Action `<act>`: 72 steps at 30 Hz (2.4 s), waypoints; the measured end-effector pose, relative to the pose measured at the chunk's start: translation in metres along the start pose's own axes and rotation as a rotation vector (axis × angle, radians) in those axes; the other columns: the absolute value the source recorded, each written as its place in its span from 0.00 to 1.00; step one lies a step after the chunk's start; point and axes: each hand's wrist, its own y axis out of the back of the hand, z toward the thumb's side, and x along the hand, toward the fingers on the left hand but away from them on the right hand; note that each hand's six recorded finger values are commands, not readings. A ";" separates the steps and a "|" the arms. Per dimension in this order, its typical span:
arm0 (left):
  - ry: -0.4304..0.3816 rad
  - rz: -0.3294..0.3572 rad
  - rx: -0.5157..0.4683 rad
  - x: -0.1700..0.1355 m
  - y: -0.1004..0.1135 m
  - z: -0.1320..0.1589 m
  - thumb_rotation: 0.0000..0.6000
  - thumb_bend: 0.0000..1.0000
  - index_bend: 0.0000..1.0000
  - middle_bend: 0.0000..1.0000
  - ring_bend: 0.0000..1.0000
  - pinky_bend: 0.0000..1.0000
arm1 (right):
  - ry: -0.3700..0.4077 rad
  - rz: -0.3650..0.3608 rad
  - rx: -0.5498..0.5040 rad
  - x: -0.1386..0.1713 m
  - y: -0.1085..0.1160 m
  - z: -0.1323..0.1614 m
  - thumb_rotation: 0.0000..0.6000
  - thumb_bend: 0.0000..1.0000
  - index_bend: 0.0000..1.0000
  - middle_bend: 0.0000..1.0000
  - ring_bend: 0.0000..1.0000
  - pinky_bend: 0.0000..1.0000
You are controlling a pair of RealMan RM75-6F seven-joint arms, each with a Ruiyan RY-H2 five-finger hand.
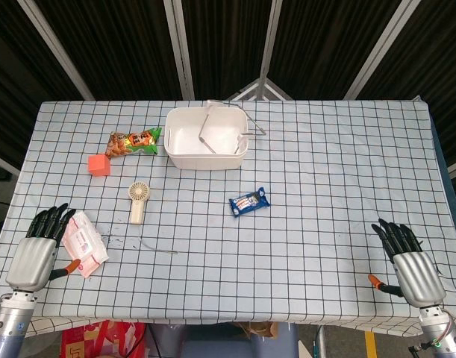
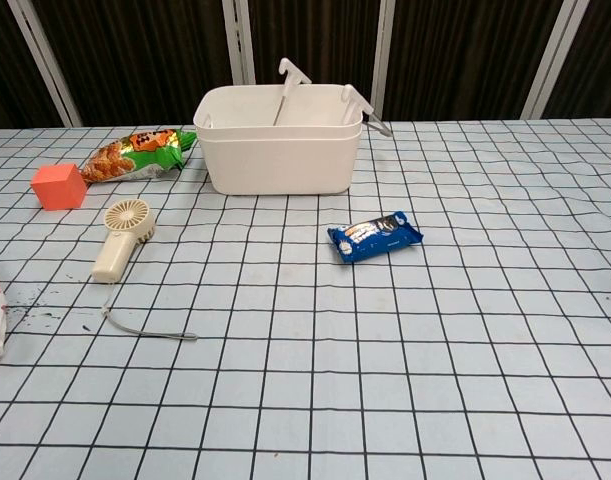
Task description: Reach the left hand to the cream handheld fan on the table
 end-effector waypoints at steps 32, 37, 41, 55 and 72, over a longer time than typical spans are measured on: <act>0.011 -0.259 0.089 0.075 -0.047 0.058 1.00 0.64 0.01 0.95 0.88 0.90 | 0.003 0.007 -0.018 -0.001 0.000 0.001 1.00 0.21 0.00 0.00 0.00 0.04; 0.006 -0.304 0.105 0.088 -0.065 0.083 1.00 0.65 0.03 0.95 0.89 0.90 | 0.003 0.007 -0.028 -0.001 0.000 0.001 1.00 0.21 0.00 0.00 0.00 0.04; 0.023 -0.328 0.124 0.095 -0.078 0.092 1.00 0.65 0.04 0.95 0.89 0.90 | 0.003 0.008 -0.031 -0.001 0.000 0.001 1.00 0.21 0.00 0.00 0.00 0.04; 0.110 -0.340 0.172 0.108 -0.097 0.078 1.00 0.65 0.05 0.95 0.89 0.90 | 0.004 0.008 -0.031 -0.002 0.000 0.001 1.00 0.21 0.00 0.00 0.00 0.04; 0.106 -0.355 0.169 0.110 -0.110 0.080 1.00 0.66 0.05 0.95 0.89 0.90 | 0.006 0.006 -0.033 -0.002 0.000 0.002 1.00 0.21 0.00 0.00 0.00 0.04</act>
